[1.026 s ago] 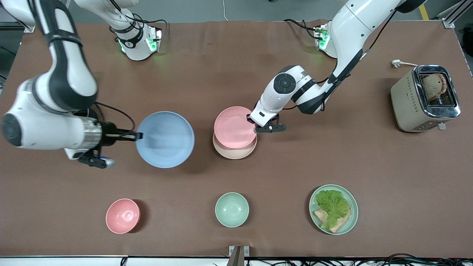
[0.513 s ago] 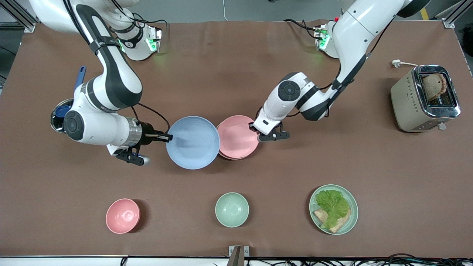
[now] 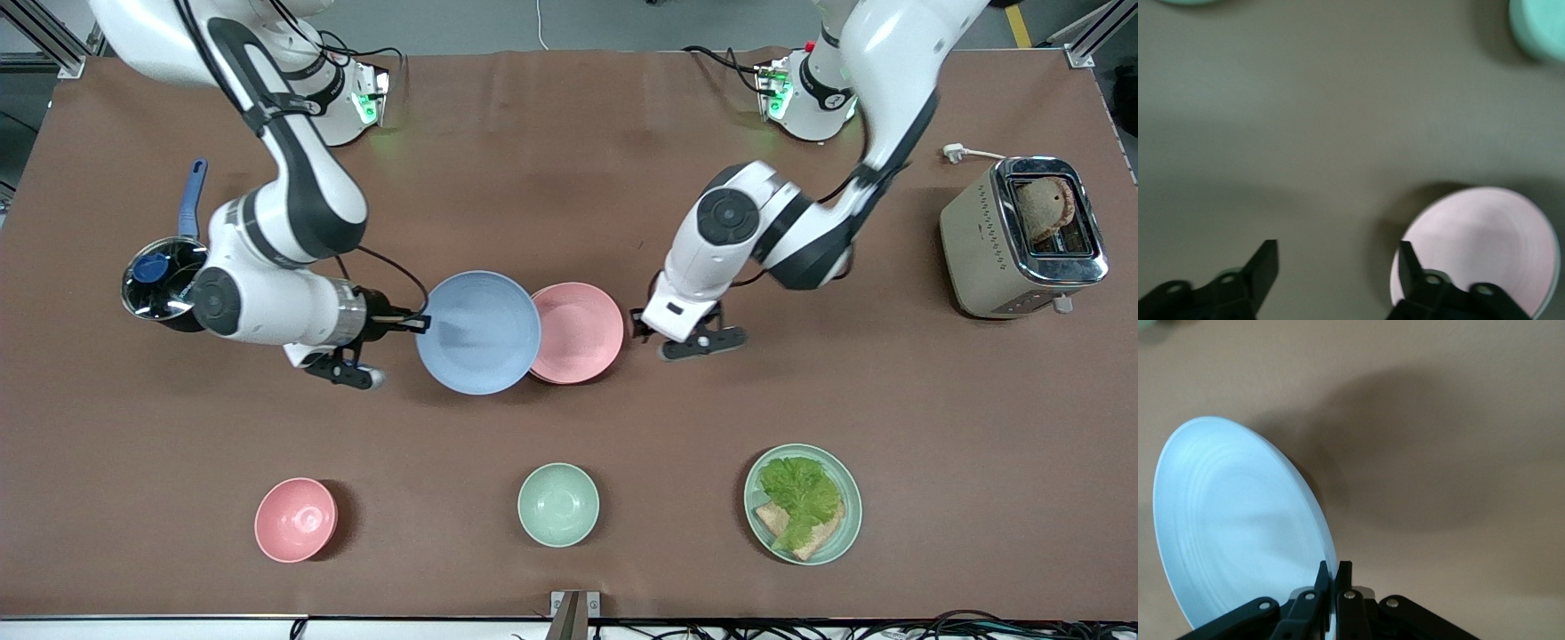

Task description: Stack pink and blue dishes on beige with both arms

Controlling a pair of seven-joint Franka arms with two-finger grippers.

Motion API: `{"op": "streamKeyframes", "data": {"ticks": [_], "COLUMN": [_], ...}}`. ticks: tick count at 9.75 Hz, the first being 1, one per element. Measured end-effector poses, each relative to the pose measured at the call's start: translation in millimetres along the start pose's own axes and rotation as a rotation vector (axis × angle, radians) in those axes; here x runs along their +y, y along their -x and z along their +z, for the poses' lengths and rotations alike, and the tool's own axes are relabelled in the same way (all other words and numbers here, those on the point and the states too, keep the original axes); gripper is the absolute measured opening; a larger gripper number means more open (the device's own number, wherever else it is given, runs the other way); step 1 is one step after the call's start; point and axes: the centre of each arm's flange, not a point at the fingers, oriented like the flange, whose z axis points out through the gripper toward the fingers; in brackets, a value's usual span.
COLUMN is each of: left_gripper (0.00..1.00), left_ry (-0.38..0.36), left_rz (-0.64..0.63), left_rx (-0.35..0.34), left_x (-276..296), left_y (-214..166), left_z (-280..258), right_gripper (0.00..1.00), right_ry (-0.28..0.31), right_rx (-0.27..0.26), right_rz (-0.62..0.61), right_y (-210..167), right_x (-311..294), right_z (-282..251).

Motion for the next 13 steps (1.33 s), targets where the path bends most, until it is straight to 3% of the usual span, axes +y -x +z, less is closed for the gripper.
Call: {"op": "streamKeyframes", "data": {"ticks": [1, 3, 5, 10, 13], "left_gripper": [1.0, 1.0, 1.0, 1.0, 1.0], "left_ry": [-0.043, -0.069, -0.095, -0.087, -0.054], "left_rz": [-0.02, 0.042, 0.122, 0.186, 0.219], "left_rx": [0.027, 0.079, 0.102, 0.052, -0.028], "left_x": [-16, -78, -152, -238, -291], "left_y": [-24, -80, -119, -100, -85], "left_z": [-60, -158, -207, -290, -311], "right_gripper": [0.05, 0.05, 0.05, 0.05, 0.14], "right_ry": [-0.01, -0.038, -0.038, -0.046, -0.045], "right_rx": [0.015, 0.058, 0.074, 0.095, 0.105], "right_rz": [0.009, 0.019, 0.023, 0.044, 0.051], "right_y": [11, 36, 51, 56, 55], "right_x": [-15, -43, -49, -49, -43], "right_z": [20, 65, 93, 122, 133]}}
